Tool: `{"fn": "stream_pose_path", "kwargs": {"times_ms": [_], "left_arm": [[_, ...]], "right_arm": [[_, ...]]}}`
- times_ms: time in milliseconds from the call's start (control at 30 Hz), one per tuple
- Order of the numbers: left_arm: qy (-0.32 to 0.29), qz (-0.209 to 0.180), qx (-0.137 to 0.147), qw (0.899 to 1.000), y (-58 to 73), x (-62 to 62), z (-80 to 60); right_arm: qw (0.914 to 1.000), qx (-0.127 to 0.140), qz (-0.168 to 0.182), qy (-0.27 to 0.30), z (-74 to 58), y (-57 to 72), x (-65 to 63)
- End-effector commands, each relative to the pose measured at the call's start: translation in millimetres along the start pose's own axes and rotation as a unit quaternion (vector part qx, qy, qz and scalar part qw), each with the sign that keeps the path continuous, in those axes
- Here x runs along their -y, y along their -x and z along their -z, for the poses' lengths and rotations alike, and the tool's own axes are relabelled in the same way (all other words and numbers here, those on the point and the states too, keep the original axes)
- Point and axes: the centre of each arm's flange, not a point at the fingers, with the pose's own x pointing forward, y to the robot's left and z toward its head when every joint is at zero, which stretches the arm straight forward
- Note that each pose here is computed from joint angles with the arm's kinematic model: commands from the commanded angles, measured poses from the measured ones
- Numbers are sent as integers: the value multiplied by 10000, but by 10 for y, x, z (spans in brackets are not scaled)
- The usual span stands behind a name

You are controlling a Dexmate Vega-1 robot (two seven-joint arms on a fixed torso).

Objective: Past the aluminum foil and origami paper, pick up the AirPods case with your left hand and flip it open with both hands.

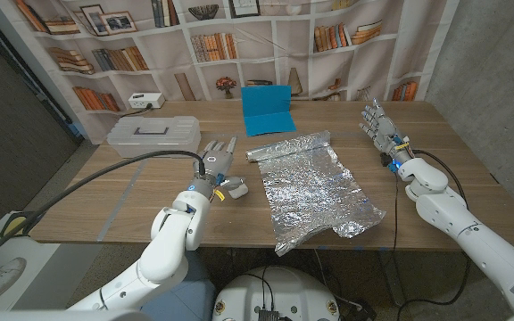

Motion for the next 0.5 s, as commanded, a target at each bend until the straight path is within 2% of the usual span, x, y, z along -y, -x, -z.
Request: {"fn": "stream_pose_path", "kwargs": {"times_ms": [33,500], "left_arm": [[-41,15,-46,10000,36,46,-5],[-278,207,-82,9994,60,38,-3]], "right_arm": [[10000,56,16,-10,-4,2,28],[10000,22,53,-48,28,43,58]]}}
